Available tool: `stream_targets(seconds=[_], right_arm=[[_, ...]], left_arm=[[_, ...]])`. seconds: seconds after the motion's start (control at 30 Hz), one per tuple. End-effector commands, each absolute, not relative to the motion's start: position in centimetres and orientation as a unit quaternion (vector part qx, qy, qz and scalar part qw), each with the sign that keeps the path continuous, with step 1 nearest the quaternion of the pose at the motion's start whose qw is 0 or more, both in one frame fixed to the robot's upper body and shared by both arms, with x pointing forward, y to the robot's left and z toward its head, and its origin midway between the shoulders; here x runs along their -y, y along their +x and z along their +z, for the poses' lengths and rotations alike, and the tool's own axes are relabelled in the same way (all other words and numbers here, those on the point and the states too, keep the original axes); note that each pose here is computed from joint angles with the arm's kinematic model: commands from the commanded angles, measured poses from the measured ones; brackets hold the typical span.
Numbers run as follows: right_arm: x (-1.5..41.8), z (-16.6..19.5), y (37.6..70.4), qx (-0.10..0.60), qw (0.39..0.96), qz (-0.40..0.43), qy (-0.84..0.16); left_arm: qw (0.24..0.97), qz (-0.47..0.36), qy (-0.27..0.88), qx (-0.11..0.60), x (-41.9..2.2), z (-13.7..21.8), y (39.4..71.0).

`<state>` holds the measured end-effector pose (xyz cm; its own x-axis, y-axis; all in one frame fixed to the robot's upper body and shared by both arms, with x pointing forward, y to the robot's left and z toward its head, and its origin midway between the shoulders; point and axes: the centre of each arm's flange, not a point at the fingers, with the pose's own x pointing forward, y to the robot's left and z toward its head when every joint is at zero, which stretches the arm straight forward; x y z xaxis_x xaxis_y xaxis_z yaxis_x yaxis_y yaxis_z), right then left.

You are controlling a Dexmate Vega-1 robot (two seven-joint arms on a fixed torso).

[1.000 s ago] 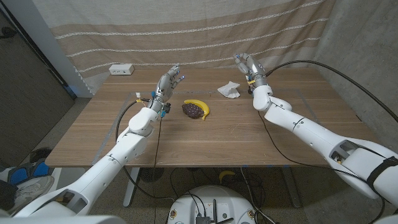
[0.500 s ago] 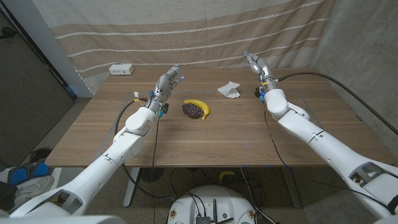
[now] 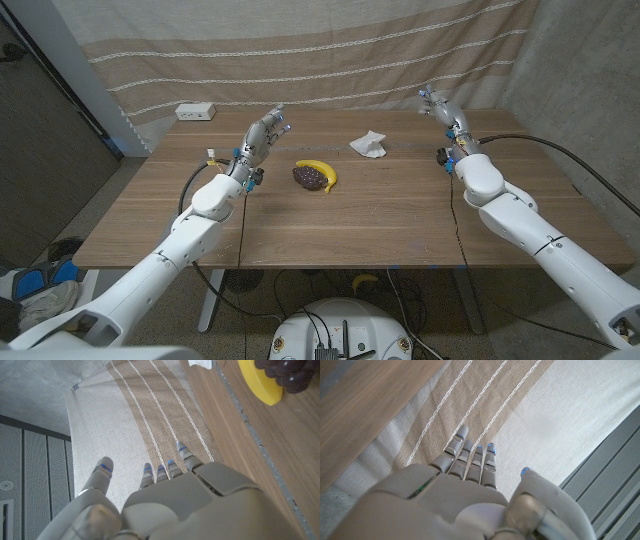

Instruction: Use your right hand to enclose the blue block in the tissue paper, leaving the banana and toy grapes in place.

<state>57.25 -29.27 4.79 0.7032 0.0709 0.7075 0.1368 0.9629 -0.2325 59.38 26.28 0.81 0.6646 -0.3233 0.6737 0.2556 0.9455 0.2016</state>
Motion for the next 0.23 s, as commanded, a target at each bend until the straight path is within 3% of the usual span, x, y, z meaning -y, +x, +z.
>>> stream_targets(seconds=[0.03, 0.23], right_arm=[[30.5, 1.4, 56.1, 0.372, 0.928, 0.008, -0.036], [30.7, -1.4, 55.2, 0.385, 0.922, -0.005, 0.044]], left_arm=[[0.912, -0.161, 0.047, 0.376, -27.8, 0.2, 58.1], [0.910, -0.160, 0.050, 0.379, -28.1, -0.3, 57.5]])
